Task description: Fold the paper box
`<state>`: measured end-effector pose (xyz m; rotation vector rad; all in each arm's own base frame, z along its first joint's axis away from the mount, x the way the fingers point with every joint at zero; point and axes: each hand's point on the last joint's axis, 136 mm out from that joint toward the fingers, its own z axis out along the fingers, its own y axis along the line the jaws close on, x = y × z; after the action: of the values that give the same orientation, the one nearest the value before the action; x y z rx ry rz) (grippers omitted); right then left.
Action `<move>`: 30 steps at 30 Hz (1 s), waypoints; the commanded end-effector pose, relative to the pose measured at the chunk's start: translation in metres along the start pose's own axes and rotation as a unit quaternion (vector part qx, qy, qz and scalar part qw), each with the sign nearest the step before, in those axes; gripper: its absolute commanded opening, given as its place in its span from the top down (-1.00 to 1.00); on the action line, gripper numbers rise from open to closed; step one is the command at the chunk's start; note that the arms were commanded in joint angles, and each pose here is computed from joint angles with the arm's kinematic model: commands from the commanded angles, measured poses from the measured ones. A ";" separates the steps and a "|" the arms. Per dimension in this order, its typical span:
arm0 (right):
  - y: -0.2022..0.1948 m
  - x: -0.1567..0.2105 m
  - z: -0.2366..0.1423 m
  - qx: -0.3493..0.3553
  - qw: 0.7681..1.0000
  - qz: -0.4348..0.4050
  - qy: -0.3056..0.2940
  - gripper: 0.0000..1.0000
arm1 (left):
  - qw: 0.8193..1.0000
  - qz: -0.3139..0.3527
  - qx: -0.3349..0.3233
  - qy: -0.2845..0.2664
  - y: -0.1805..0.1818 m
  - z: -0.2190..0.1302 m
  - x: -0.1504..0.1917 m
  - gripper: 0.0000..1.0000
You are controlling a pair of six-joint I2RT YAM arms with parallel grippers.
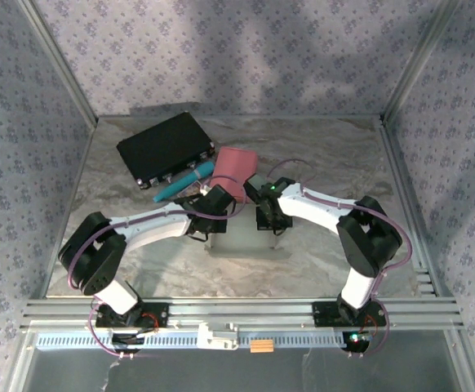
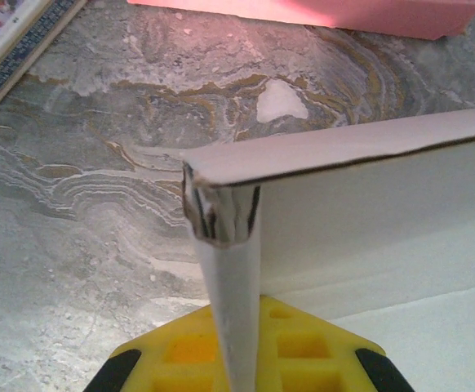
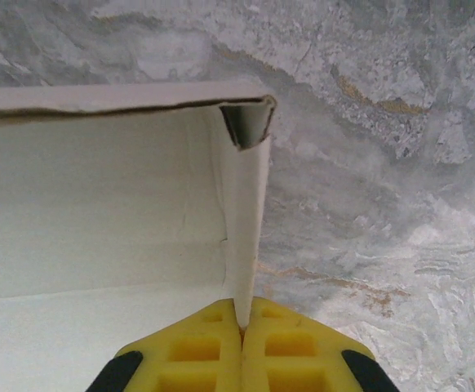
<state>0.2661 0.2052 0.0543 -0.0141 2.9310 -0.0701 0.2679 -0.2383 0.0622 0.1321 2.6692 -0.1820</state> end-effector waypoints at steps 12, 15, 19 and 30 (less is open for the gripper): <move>-0.006 -0.013 0.014 -0.037 0.999 0.031 0.009 0.54 | 1.000 0.021 -0.019 -0.008 0.000 -0.001 -0.008 1.00; -0.007 -0.010 0.018 -0.033 0.999 0.032 0.015 0.54 | 1.000 0.022 -0.020 -0.007 0.000 0.000 -0.009 1.00; -0.007 -0.007 0.022 -0.034 0.999 0.033 0.018 0.58 | 1.000 0.023 -0.020 -0.007 -0.001 0.000 -0.009 1.00; -0.025 -0.015 0.011 0.070 0.997 0.006 -0.009 1.00 | 0.999 0.022 -0.026 -0.012 0.000 -0.002 -0.013 1.00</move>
<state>0.2825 0.2002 0.0450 0.0141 2.9251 -0.0395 0.2760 -0.2433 0.0634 0.1465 2.6566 -0.1649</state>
